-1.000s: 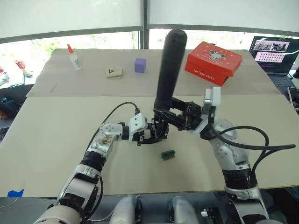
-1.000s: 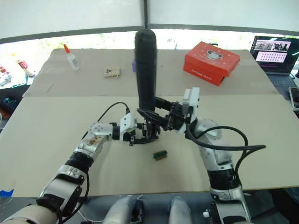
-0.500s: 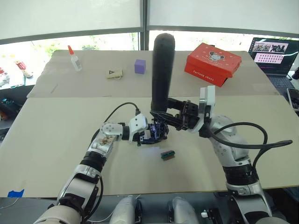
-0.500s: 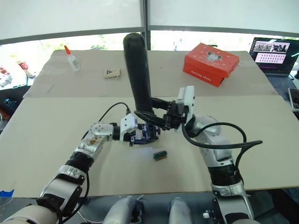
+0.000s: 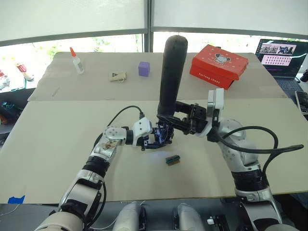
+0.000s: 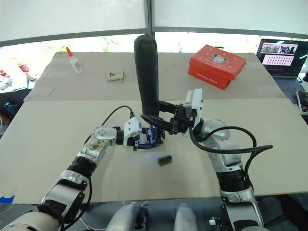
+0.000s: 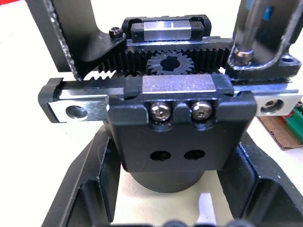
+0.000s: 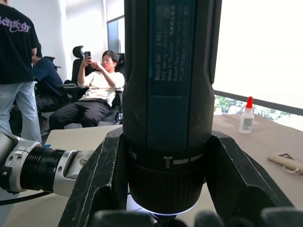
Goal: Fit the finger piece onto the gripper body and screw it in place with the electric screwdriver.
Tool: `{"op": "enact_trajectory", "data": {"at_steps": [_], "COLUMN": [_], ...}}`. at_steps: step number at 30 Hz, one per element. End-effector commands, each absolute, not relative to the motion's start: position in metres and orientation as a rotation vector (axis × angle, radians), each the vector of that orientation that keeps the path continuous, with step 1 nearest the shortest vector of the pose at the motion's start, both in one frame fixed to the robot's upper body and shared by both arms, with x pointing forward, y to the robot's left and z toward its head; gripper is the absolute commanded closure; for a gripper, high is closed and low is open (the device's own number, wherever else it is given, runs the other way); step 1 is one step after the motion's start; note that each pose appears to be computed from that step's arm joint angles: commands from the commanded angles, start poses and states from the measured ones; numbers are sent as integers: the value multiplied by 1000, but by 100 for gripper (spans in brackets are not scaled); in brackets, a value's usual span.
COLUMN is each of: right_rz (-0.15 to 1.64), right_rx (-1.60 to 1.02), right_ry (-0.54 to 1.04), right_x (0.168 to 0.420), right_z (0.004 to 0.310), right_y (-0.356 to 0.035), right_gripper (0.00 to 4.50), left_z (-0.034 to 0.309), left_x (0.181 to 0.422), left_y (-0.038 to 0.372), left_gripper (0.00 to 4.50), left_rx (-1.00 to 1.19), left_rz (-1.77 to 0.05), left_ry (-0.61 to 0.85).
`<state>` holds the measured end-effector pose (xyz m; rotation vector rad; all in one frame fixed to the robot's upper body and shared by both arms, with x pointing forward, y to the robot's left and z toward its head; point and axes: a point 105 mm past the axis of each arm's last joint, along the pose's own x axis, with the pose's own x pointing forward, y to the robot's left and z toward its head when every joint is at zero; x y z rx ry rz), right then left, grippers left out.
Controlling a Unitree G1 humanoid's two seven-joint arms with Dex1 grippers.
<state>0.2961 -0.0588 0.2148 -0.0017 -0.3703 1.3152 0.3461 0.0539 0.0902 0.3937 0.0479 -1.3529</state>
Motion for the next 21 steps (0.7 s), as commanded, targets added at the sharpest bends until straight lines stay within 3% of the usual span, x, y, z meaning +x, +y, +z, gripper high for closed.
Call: {"op": "enact_trajectory", "data": {"at_steps": [1, 12, 15, 21], "right_rz": [1301, 1301, 1303, 1334], "right_rx": [-5, -37, -49, -8], "right_ry": [-205, -256, -329, -533], "right_x": [302, 302, 299, 280], "right_z": [180, 190, 207, 273], "right_y": [-58, -57, -57, -60], "right_gripper": [261, 261, 261, 261], "left_z": [102, 102, 101, 98], "left_x": [357, 357, 357, 355], "left_y": [63, 63, 64, 64], "left_gripper": [220, 220, 220, 220], "left_rx": [423, 420, 419, 417], "left_rz": [-1292, -1291, -1290, -1297], "left_ry": [20, 22, 24, 33]}}
